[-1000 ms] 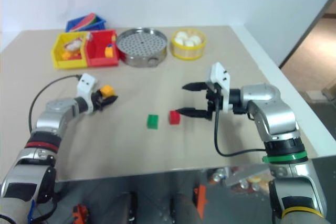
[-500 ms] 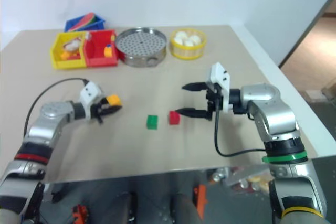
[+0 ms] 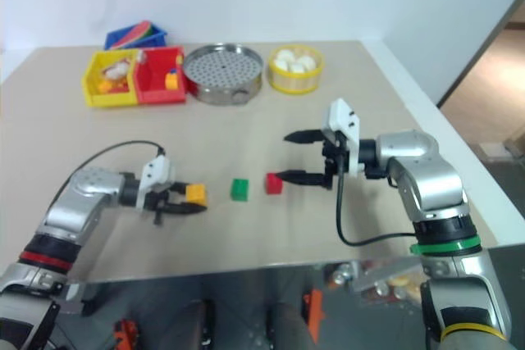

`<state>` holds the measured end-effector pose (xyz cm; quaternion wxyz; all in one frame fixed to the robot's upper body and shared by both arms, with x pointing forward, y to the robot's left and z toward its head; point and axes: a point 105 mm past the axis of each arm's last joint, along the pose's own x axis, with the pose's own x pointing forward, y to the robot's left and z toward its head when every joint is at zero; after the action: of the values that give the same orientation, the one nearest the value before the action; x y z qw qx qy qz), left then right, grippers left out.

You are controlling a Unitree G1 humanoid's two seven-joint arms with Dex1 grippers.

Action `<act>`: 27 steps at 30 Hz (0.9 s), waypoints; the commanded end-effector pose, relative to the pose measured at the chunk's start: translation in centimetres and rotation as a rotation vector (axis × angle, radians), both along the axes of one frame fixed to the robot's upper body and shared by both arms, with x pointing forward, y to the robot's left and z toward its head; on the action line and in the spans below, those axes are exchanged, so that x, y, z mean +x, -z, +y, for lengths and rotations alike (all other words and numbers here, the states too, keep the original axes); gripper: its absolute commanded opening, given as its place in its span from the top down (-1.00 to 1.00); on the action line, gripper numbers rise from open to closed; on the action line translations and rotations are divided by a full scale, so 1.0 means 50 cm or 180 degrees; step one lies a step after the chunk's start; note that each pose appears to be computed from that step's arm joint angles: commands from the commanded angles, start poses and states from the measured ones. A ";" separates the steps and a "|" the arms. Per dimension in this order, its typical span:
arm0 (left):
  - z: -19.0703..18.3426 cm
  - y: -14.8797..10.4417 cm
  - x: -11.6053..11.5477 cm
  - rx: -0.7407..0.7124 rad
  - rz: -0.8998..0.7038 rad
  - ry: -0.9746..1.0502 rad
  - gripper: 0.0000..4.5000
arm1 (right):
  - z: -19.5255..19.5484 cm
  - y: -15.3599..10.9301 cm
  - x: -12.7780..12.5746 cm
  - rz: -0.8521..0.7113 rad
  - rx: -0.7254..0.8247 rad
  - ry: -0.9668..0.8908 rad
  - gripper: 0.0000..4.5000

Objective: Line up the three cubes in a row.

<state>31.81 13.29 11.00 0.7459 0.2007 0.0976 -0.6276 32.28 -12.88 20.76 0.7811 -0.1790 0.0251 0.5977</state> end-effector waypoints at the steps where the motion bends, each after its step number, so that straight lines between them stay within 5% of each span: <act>1: 0.002 -0.012 0.012 0.0047 -0.0134 0.0012 0.40 | -0.004 -0.022 -0.009 -0.0165 -0.0048 -0.0014 -1.00; 16: -0.002 0.015 0.034 0.0137 -0.0117 -0.0043 0.40 | -0.007 -0.020 -0.016 -0.0138 -0.0059 0.0007 -1.00; 19: -0.005 0.005 0.041 0.0139 -0.0194 -0.0040 -0.25 | -0.006 -0.019 -0.014 -0.0122 -0.0040 0.0014 -1.00; 24: -0.005 -0.034 0.039 0.0069 -0.0386 -0.0008 -0.95 | -0.004 -0.024 -0.009 -0.0091 0.0079 0.0071 -1.00; 27: 0.002 -0.063 0.031 0.0029 -0.0483 -0.0007 -0.99 | -0.004 -0.034 -0.002 -0.0111 0.0177 0.0134 -1.00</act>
<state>33.47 12.93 11.98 0.7465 0.2420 0.0748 -0.6153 32.18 -12.86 20.38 0.7914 -0.1640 0.0363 0.5878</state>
